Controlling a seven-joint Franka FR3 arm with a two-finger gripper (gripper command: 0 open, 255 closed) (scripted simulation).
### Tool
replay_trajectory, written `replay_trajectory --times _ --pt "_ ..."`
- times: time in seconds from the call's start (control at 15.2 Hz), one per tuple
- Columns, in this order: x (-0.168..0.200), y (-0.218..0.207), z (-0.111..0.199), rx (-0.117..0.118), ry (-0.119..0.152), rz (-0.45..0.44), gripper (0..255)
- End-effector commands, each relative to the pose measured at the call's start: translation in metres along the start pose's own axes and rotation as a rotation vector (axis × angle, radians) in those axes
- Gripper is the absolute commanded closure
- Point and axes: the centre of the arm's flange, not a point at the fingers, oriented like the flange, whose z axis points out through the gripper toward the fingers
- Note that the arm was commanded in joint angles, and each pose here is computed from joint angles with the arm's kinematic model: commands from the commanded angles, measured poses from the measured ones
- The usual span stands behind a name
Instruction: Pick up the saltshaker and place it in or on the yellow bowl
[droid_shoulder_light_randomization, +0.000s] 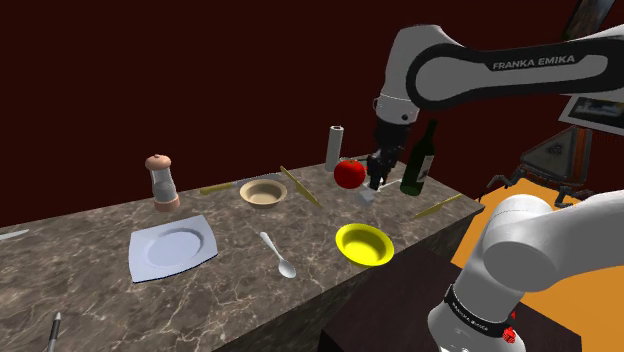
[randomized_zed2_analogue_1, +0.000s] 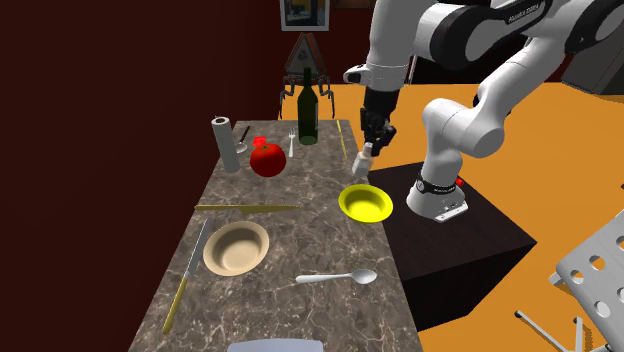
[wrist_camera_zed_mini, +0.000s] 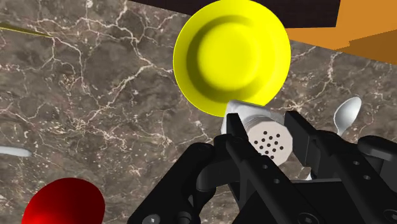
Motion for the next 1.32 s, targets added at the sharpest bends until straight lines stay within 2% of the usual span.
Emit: replay_trajectory --times 0.0,1.25 --pt "-0.018 -0.006 0.001 -0.001 -0.001 0.000 255" --pt "-0.018 -0.006 0.101 -0.001 -0.001 0.000 255"
